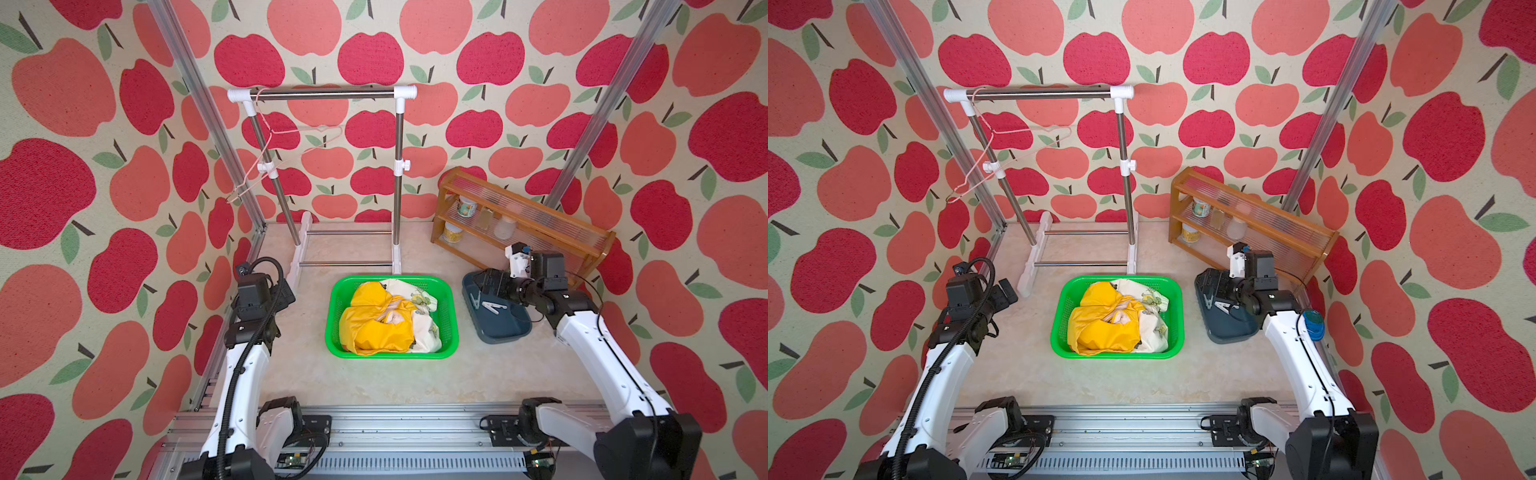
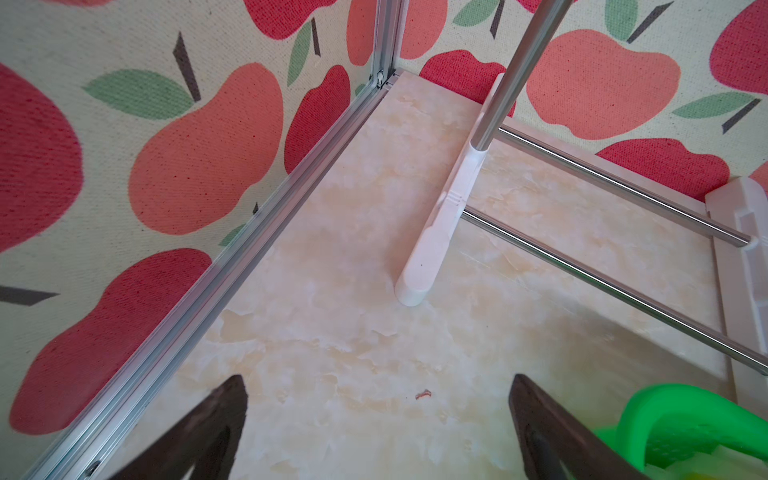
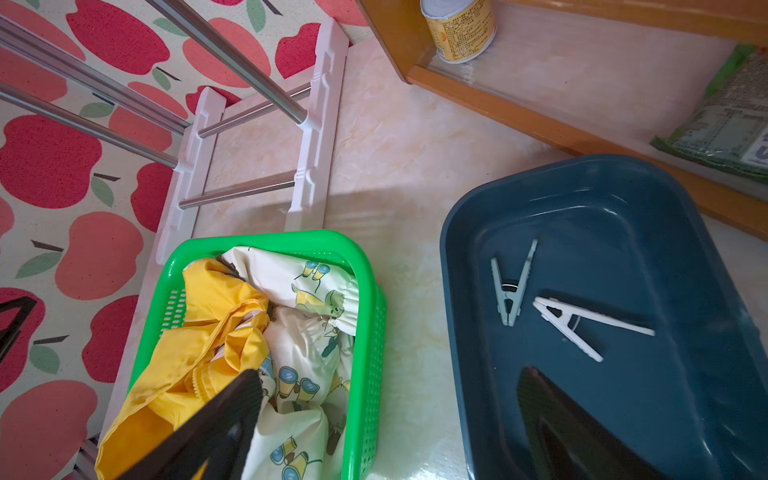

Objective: Remove the clothespins securing jackets to the hanger
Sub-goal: Reset both arms

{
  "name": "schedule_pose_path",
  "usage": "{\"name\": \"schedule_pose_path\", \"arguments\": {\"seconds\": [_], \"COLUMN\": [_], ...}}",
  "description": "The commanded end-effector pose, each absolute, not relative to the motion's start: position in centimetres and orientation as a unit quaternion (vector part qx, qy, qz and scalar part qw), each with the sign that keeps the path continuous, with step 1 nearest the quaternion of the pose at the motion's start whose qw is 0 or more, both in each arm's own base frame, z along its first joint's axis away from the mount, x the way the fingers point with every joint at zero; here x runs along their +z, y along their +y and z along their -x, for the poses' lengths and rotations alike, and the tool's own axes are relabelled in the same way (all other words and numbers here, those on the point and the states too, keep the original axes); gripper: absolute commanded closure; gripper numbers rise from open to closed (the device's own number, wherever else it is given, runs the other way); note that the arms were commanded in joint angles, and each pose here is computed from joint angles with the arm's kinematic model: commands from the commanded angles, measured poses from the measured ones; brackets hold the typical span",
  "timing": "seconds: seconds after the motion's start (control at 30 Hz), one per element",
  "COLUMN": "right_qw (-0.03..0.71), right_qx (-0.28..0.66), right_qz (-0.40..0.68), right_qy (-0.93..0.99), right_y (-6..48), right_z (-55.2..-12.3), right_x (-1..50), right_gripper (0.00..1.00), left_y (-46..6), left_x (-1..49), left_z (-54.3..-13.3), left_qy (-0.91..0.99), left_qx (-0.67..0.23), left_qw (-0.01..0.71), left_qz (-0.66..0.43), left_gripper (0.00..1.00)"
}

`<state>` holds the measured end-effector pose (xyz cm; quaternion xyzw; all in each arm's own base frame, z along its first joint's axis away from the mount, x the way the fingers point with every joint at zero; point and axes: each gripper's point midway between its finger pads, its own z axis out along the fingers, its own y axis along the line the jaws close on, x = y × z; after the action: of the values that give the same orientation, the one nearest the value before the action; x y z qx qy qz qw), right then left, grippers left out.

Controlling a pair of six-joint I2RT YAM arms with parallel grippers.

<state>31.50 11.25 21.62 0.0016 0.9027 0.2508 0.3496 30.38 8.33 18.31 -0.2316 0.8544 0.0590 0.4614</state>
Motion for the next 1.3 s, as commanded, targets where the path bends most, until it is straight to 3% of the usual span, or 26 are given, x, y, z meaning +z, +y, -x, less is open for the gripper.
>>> {"name": "schedule_pose_path", "arguments": {"seconds": [0.0,0.5,0.77,1.27], "right_qw": [0.354,0.394,0.417,0.426], "right_qx": [0.223,0.123,0.072,0.049], "right_qz": [-0.021,-0.077,-0.101,-0.122], "right_qy": [0.908,0.908,0.900,0.895], "right_y": [9.9,5.4,3.0,1.8], "right_z": [-30.8,-28.6,-26.7,-26.0], "right_x": [21.4,22.7,24.1,23.8], "right_gripper": [0.01,0.01,0.01,0.01], "left_y": [8.8,9.1,7.2,3.9], "left_x": [19.0,12.2,9.6,8.2], "left_z": [-31.9,-34.0,-38.6,-40.0], "left_qy": [0.820,0.787,0.817,0.848], "left_qx": [0.084,0.122,0.122,0.026], "left_qw": [0.522,0.560,0.544,0.527], "left_qz": [0.220,0.230,0.148,0.058], "left_gripper": [0.00,0.00,0.00,0.00]}}
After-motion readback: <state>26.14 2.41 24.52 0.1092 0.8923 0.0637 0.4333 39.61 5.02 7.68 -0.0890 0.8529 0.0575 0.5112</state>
